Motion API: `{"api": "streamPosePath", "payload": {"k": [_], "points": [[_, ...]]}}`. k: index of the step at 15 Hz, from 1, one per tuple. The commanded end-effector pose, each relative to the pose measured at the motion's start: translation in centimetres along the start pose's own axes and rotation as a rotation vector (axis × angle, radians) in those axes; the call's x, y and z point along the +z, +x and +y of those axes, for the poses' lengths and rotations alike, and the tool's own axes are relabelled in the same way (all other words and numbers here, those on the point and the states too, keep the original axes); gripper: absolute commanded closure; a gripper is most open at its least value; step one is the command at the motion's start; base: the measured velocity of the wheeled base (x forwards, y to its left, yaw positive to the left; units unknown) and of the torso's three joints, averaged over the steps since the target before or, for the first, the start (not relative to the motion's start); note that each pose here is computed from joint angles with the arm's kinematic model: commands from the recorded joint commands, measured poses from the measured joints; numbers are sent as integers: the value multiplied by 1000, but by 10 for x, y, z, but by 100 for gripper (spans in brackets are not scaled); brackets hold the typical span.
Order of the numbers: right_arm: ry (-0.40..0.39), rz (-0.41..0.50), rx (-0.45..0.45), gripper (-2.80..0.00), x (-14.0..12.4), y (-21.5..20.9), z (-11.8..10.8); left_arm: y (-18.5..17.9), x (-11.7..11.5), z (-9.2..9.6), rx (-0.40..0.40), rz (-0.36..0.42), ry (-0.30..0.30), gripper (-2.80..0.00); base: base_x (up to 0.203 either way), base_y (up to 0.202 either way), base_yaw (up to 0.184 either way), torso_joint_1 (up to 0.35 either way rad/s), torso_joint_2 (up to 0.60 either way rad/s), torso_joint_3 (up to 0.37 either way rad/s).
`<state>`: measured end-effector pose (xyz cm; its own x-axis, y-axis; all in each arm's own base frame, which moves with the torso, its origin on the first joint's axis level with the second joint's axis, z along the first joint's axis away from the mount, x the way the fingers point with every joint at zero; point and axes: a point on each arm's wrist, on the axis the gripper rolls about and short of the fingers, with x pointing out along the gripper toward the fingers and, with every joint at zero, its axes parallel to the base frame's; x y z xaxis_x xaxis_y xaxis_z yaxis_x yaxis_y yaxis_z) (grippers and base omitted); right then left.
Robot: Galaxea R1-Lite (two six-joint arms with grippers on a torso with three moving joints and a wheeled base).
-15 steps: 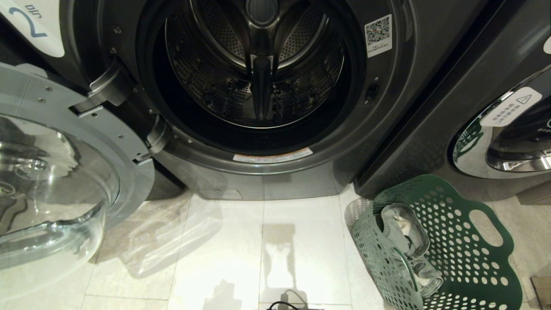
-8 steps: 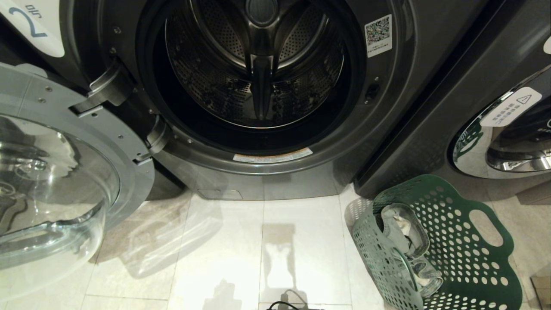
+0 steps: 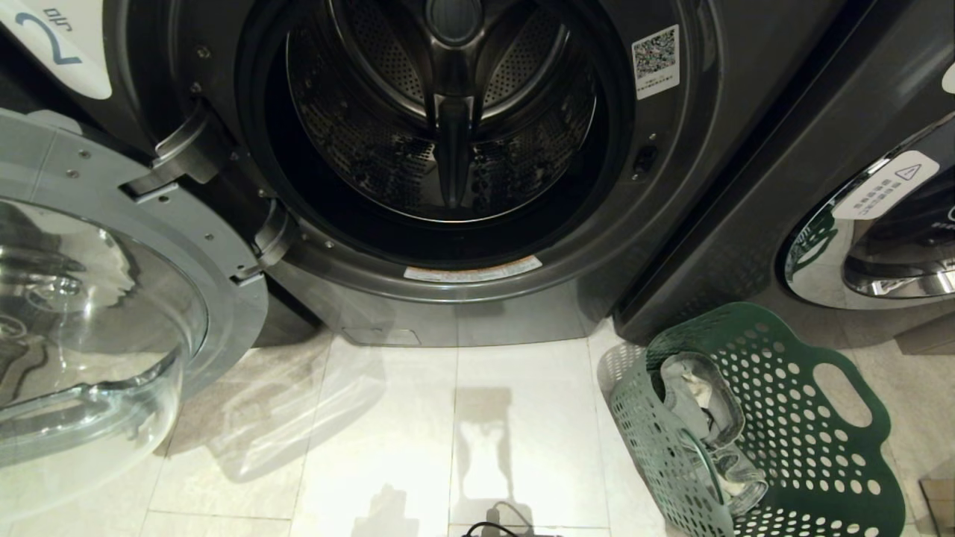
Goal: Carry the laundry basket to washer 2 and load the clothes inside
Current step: Place the clothes into the washing machine
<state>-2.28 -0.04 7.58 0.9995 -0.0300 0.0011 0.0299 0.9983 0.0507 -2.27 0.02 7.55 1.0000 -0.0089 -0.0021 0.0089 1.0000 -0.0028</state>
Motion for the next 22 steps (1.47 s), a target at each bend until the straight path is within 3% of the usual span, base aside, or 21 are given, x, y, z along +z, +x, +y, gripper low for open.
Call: {"api": "streamPosePath", "payload": {"k": [1, 12, 22], "points": [[-2, 1, 1, 0, 0, 0, 0, 0, 0, 0, 0, 1, 0, 0, 0, 0, 0, 0, 0, 0], [1, 1, 1, 0, 0, 0, 0, 0, 0, 0, 0, 1, 0, 0, 0, 0, 0, 0, 0, 0], [-8, 1, 2, 0, 0, 0, 0, 0, 0, 0, 1, 2, 0, 0, -1, -5, 122, 0, 2, 0]]}}
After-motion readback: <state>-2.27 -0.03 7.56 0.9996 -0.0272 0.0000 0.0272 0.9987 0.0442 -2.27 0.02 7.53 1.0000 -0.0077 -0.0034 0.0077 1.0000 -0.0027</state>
